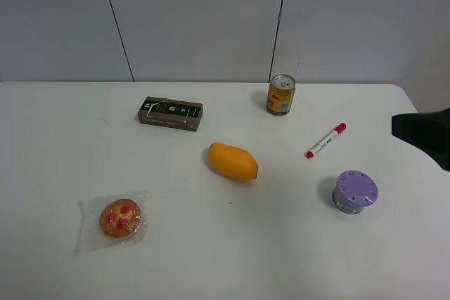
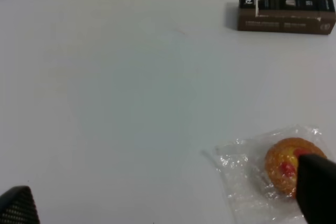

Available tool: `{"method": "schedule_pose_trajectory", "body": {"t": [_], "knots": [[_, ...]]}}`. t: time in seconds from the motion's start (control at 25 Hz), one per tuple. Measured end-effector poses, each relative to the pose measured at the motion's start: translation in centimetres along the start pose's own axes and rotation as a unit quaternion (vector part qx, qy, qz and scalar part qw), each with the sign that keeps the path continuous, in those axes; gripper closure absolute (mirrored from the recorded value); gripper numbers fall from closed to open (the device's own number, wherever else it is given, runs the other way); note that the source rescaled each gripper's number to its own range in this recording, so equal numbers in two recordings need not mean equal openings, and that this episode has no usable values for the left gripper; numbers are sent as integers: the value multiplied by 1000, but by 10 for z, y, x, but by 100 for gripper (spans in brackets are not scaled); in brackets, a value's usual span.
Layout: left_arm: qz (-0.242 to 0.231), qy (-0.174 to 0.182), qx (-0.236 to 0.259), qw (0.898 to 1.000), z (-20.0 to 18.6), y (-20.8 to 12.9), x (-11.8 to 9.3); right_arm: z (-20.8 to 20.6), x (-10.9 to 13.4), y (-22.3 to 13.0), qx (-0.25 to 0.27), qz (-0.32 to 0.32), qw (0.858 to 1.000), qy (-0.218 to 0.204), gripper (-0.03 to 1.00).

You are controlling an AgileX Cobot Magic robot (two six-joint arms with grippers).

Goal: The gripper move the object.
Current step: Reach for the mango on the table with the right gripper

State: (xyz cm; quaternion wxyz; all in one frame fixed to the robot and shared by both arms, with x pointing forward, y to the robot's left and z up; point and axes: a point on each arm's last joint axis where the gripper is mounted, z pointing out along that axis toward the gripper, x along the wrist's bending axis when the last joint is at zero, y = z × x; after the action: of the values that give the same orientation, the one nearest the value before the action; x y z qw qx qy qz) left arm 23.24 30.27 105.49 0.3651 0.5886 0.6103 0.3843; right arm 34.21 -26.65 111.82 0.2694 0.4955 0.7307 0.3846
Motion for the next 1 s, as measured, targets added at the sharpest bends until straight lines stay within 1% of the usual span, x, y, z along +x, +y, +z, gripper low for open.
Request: {"method": "schedule_pose_trajectory", "body": {"t": [0.12, 0.16, 0.2, 0.28, 0.4, 0.52, 0.64, 0.76, 0.88, 0.92, 1.0], "knots": [[0, 0, 0, 1000, 0, 0, 0, 19, -1, 19, 19, -20, 999, 19, -3], [0, 0, 0, 1000, 0, 0, 0, 33, -2, 31, 38, -21, 999, 29, -3], [0, 0, 0, 1000, 0, 0, 0, 33, -2, 31, 38, -21, 999, 29, -3], [0, 0, 0, 1000, 0, 0, 0, 50, -3, 40, 62, -16, 997, 40, -3], [0, 0, 0, 1000, 0, 0, 0, 70, -5, 55, 83, -27, 995, 57, -3], [0, 0, 0, 1000, 0, 0, 0, 91, 3, 66, 108, -55, 988, 93, -3], [0, 0, 0, 1000, 0, 0, 0, 115, 11, 75, 141, -64, 979, 131, -3], [0, 0, 0, 1000, 0, 0, 0, 137, 12, 83, 161, -68, 974, 147, -3], [0, 0, 0, 1000, 0, 0, 0, 162, 11, 88, 182, -85, 967, 158, -3], [0, 0, 0, 1000, 0, 0, 0, 162, 11, 88, 182, -85, 967, 158, -3], [0, 0, 0, 1000, 0, 0, 0, 176, 12, 84, 197, -99, 961, 166, -3]]}}
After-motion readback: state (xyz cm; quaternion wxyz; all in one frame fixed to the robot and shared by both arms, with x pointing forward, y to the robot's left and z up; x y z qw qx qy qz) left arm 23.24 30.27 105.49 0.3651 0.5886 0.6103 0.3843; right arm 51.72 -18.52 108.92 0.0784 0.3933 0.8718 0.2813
